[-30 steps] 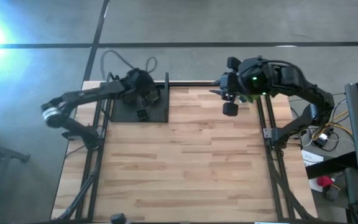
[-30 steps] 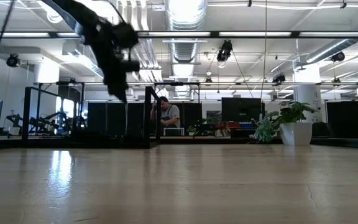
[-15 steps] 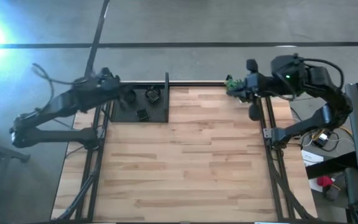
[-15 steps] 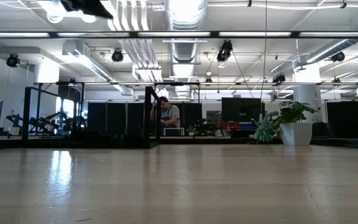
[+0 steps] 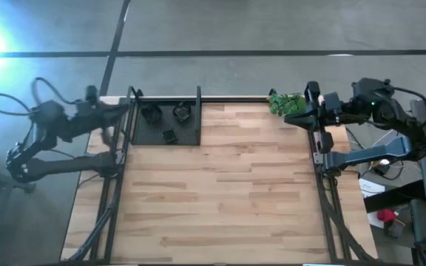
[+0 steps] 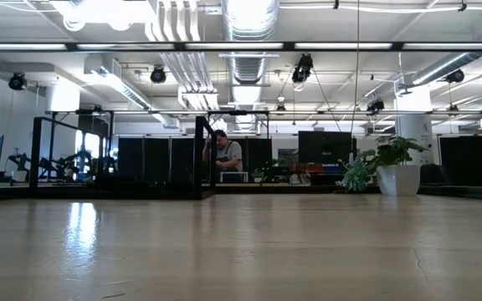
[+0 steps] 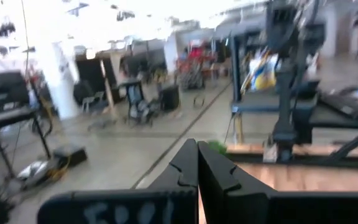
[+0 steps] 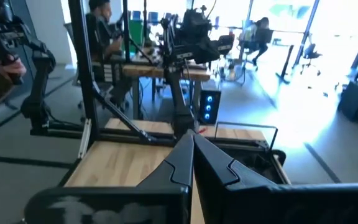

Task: Pick & Place Mini shaped plates
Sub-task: Return to Home Position

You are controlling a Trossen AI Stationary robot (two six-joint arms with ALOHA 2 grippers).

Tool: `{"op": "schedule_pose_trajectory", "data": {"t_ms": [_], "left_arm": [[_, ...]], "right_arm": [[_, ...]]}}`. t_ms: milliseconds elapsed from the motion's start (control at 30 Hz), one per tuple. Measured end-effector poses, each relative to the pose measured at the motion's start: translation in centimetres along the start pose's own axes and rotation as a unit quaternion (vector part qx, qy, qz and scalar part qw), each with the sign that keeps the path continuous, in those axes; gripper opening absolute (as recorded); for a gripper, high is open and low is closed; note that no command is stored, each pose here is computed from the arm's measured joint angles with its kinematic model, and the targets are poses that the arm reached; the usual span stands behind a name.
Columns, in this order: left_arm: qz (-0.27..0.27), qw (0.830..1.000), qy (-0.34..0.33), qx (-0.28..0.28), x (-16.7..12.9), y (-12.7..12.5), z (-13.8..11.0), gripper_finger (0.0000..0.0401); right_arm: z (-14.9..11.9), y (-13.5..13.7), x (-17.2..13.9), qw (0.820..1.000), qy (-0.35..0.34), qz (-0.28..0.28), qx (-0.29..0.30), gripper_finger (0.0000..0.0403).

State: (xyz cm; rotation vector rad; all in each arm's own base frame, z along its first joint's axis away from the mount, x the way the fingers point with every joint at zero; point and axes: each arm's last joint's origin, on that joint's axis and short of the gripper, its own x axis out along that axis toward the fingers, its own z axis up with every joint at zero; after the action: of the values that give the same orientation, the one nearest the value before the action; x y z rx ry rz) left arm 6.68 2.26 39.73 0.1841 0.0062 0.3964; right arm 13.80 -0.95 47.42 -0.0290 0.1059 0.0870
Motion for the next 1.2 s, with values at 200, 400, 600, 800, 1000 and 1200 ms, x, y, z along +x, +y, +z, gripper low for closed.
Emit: {"op": "schedule_pose_trajectory", "data": {"t_ms": [200, 400, 600, 800, 1000, 1200], "left_arm": [[-0.03, 0.999, -0.028, -0.002, -1.9, -0.1, -0.7, 0.0], [-0.034, 0.999, -0.037, -0.002, -3.1, -0.3, -2.0, 0.0], [-0.025, 0.996, -0.084, -0.001, -4.4, -0.3, -3.0, 0.0], [-0.019, 0.994, -0.111, 0.008, -5.7, -0.3, -3.9, 0.0], [-0.013, 0.991, -0.133, 0.014, -7.1, -0.4, -5.3, 0.0], [-0.006, 0.991, -0.136, 0.011, -7.4, -0.4, -5.8, 0.0]], "right_arm": [[-2.8, 0.2, -0.5, 0.999, -0.037, -0.001, 0.009, 0.0008], [-4.8, 0.5, -1.1, 0.998, -0.062, 0.006, 0.012, 0.0008], [-6.8, 0.6, -1.5, 0.996, -0.09, 0.006, 0.005, 0.0008], [-8.5, 0.8, -1.9, 0.995, -0.103, 0.005, 0.0, 0.0008], [-9.7, 0.9, -2.3, 0.991, -0.134, 0.005, -0.003, 0.0008], [-10.5, 1.1, -3.0, 0.988, -0.153, 0.004, -0.007, 0.0008]]}}
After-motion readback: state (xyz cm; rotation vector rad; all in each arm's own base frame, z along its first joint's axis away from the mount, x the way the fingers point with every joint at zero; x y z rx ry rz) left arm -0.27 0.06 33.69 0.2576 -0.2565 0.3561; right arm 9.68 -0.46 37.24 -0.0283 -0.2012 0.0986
